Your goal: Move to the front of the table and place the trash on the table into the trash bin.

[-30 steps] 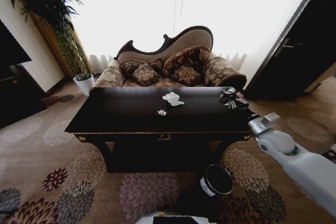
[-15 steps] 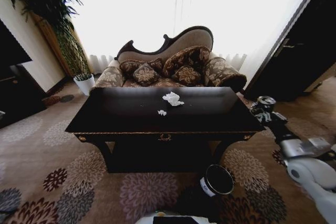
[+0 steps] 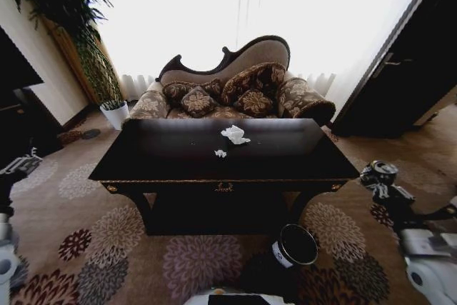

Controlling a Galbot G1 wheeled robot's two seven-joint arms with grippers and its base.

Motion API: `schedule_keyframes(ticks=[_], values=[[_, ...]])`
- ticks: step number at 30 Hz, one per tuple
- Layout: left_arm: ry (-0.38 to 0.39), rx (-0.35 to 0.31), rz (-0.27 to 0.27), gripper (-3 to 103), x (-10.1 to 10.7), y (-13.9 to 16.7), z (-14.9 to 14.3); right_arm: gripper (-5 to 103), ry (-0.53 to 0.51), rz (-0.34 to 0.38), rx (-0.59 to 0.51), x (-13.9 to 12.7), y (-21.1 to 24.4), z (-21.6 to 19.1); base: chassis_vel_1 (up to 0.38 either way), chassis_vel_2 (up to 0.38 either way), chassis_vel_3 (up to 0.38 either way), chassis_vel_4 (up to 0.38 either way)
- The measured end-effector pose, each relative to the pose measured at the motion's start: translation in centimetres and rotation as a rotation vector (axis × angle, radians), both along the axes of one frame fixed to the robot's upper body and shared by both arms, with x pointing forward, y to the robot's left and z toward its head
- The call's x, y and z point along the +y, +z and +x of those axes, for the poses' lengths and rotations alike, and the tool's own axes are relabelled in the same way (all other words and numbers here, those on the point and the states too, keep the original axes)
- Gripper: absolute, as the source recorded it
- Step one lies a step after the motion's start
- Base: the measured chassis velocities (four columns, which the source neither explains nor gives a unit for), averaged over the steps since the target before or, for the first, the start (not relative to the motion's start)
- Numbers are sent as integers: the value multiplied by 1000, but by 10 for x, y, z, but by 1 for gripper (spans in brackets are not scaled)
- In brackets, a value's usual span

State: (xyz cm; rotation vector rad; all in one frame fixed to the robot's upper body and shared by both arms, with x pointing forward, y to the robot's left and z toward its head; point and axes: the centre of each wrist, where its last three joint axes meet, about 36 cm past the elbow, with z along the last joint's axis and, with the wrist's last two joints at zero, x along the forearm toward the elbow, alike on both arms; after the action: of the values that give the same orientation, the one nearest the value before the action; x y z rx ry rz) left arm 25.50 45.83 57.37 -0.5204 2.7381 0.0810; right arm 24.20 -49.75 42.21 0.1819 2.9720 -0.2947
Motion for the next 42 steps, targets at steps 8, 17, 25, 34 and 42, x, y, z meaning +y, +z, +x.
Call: schedule_keyframes(ticks=[8,17,25,34,42], values=[[9,-18,5,100,4,9,-7,0,40,17,181,21,-90,-11,0,0,0,0],[35,-30,34,100,10,26,-25,0,114,4,383,47,-188,-16,0,0,0,0],[43,-55,64,100,3,49,-45,0,215,-122,504,47,-253,-4,0,0,0,0],[75,-37,112,100,2,68,-69,0,273,-305,554,26,-289,70,0,0,0,0],[97,-17,138,100,9,77,-77,0,274,-454,602,3,-294,109,0,0,0,0]])
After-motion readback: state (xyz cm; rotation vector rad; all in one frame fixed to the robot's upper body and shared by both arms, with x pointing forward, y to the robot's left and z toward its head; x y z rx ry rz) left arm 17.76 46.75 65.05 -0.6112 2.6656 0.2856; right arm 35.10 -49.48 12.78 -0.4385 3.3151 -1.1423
